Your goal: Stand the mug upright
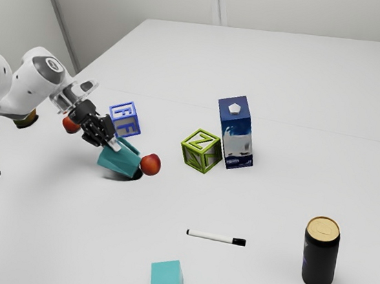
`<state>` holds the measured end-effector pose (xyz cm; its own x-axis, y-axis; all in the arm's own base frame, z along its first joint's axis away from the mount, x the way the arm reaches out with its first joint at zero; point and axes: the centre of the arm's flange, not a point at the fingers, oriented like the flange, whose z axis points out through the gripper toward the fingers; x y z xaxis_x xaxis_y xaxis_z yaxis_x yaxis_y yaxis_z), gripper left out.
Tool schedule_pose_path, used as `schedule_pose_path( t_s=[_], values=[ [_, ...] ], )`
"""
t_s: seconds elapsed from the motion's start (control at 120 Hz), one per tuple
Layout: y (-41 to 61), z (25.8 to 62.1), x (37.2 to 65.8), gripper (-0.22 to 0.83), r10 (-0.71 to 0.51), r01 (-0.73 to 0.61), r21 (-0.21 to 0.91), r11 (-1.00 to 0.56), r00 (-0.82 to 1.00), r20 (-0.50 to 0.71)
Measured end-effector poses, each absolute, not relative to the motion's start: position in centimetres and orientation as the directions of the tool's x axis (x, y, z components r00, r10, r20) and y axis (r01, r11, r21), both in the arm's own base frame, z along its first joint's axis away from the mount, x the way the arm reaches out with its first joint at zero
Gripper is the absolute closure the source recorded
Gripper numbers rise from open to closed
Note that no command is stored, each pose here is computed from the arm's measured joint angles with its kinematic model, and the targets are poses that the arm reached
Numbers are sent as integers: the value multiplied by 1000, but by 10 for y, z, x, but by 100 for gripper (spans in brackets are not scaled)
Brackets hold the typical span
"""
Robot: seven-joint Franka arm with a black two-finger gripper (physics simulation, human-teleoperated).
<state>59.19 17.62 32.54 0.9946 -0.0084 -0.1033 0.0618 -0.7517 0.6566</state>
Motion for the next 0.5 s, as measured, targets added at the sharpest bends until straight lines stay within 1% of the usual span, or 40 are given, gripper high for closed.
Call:
schedule_pose_path(
  t_s=[0.108,0.375,0.433,0.5],
  values=[
    [177,329,592,73,-7,60,653,-755,995,-99],
    [172,366,592,77,-16,21,629,-778,998,-53],
    [156,379,587,77,-49,-15,578,-816,998,-44],
    [129,385,568,77,-88,-56,490,-870,995,-42]
  ],
)
